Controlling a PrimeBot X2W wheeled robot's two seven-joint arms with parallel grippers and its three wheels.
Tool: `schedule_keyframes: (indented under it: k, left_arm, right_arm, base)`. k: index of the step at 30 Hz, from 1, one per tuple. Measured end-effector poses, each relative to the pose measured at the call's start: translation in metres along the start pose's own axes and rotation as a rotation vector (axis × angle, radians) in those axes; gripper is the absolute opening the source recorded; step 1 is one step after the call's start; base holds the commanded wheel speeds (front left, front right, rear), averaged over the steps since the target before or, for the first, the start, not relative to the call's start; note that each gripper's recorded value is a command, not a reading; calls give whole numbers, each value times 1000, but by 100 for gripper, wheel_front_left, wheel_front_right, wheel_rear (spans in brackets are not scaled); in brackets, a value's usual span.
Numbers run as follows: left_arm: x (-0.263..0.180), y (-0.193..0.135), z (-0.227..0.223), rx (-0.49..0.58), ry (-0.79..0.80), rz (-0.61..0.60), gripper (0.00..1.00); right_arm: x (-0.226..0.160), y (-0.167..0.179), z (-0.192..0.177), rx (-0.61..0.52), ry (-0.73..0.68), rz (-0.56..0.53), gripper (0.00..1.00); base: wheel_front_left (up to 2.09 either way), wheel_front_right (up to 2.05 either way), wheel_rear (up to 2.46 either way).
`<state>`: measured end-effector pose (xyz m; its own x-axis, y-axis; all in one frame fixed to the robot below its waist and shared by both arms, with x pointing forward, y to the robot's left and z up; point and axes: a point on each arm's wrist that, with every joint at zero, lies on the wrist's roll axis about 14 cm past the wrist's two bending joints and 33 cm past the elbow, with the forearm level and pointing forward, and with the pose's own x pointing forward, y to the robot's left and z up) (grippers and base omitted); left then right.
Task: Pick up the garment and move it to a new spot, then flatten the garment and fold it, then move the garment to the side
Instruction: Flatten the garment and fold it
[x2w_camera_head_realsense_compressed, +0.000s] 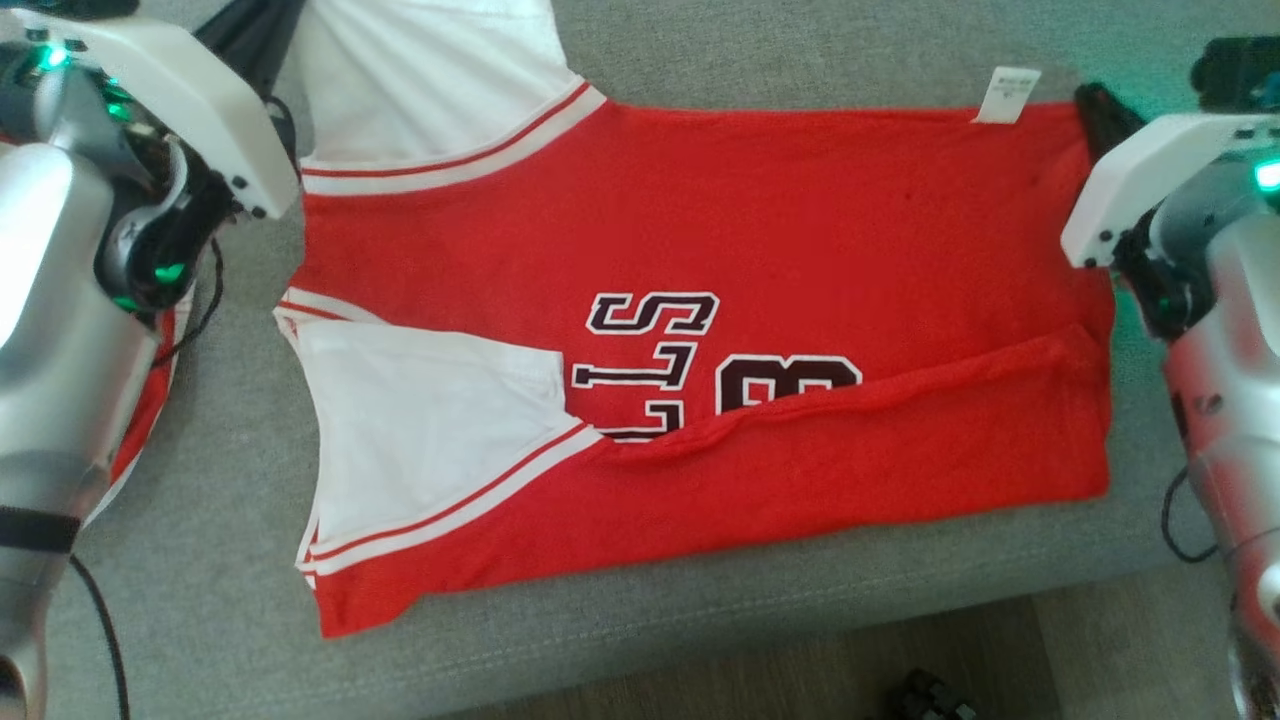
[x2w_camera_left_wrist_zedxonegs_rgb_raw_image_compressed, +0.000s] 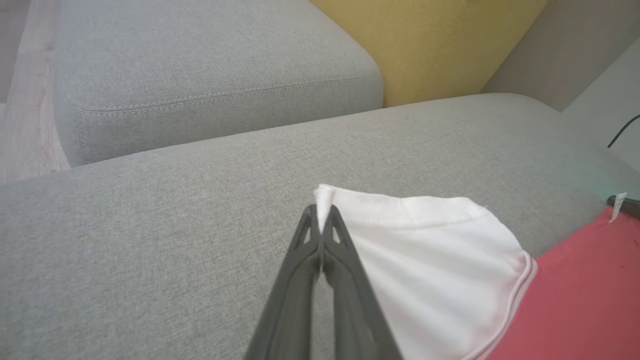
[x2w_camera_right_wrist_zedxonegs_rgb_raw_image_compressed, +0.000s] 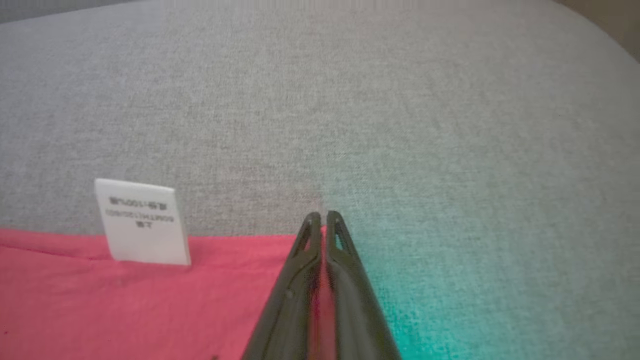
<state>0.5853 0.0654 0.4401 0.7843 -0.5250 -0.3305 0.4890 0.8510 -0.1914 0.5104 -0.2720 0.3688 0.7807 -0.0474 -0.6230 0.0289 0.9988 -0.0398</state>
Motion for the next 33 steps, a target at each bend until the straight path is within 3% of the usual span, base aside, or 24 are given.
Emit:
schedule_keyframes:
  k: [14,26,33]
  left_arm:
    - [12,14,32,9,-144,75,0]
    - [-8,4,21,117,-87,29,0]
    - [-47,-10,-6,140,-16,-11,0]
  right_arm:
    - [8,-9,71,-24,-272,-47,0]
    - [-6,4,69,-33,-312,-23,0]
    - [-27,3,38,-21,-268,-9,0]
  base:
    - [0,0,0]
    - [0,0,0]
    - [0,0,0]
